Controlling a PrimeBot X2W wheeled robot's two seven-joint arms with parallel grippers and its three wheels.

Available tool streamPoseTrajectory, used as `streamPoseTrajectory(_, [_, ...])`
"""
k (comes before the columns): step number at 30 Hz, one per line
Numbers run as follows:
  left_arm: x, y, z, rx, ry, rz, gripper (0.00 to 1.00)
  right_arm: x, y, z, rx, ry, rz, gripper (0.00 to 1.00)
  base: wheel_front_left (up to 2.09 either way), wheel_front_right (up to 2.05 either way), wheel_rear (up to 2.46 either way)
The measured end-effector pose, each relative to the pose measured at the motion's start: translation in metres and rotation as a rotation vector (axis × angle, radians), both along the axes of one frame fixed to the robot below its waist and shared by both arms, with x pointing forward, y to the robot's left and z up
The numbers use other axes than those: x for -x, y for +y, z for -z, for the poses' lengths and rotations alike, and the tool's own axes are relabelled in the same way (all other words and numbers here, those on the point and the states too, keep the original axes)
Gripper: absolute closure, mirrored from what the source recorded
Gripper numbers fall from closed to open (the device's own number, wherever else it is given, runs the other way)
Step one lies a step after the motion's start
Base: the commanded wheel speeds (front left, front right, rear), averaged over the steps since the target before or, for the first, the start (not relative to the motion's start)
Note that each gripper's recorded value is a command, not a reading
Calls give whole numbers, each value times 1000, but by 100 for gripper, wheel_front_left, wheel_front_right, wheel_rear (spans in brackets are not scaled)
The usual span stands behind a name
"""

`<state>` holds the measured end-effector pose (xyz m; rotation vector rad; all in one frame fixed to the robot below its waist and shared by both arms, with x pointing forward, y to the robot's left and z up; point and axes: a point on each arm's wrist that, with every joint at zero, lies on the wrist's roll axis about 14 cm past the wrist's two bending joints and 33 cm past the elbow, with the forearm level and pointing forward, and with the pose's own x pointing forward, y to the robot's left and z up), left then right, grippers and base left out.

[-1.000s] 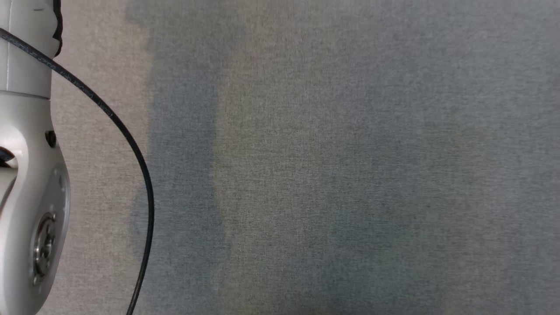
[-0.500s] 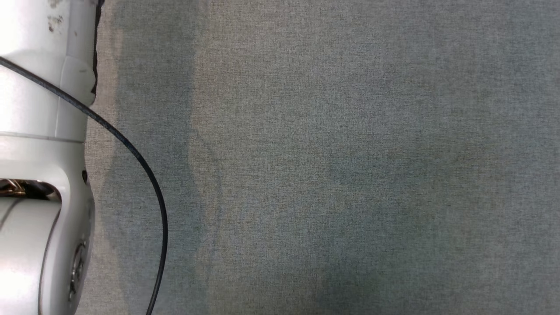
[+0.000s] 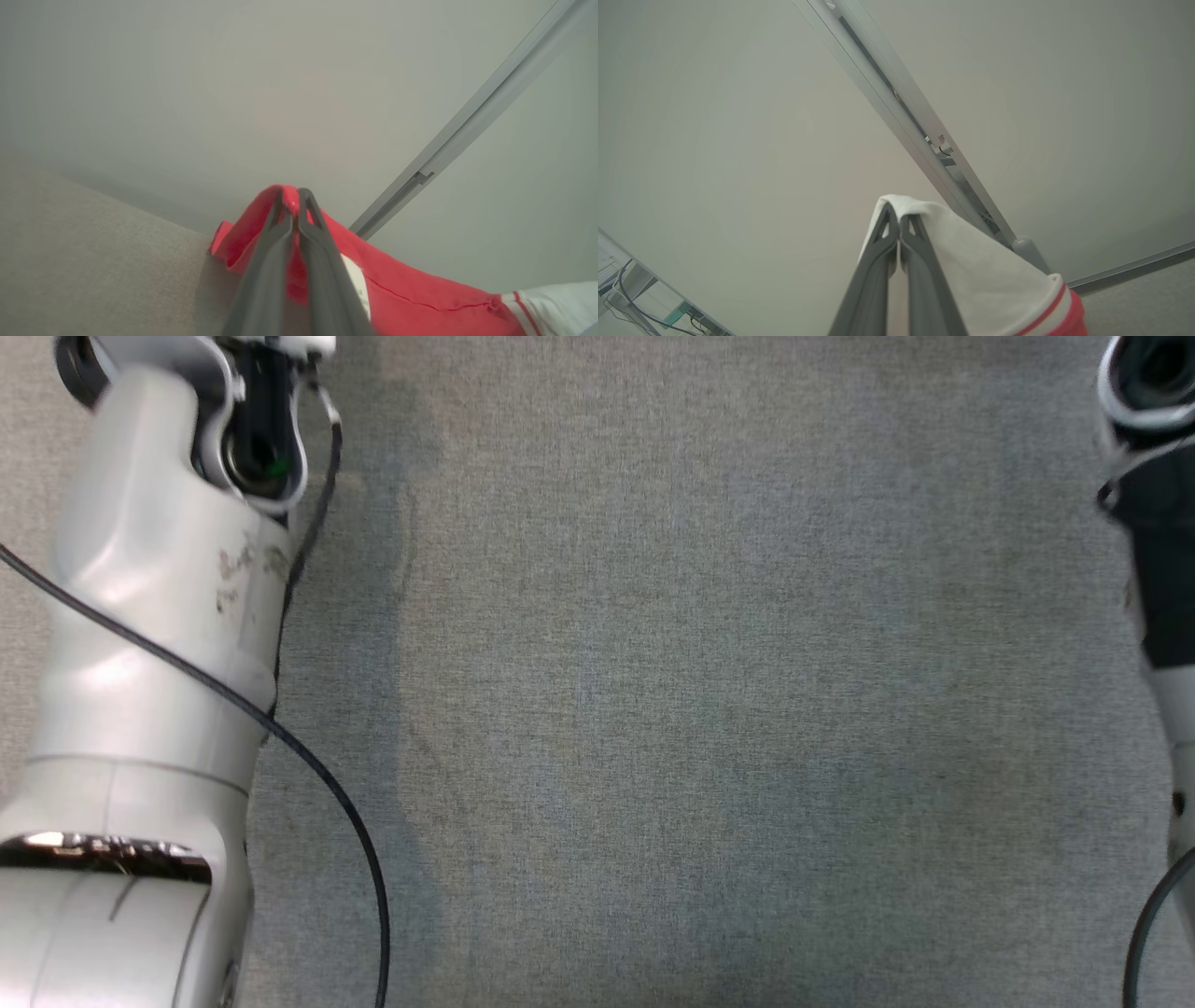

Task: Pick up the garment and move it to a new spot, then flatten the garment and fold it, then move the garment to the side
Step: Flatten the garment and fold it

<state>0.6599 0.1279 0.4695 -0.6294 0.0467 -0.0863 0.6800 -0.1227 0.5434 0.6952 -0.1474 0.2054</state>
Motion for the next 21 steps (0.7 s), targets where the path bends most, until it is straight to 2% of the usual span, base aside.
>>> streamPoseTrajectory(7, [45, 6, 27, 21, 111, -20, 100, 42, -1, 36, -63, 148, -12, 100, 0, 0, 0])
streamPoseTrajectory(12, [86, -2, 44, 40, 186, -1, 100, 82, 2, 63, -53, 258, -30, 100, 0, 0, 0])
streamPoseTrajectory(21, [144, 1, 48, 116, 250, -32, 100, 144, -18, 81, -153, 390, 25, 100, 0, 0, 0])
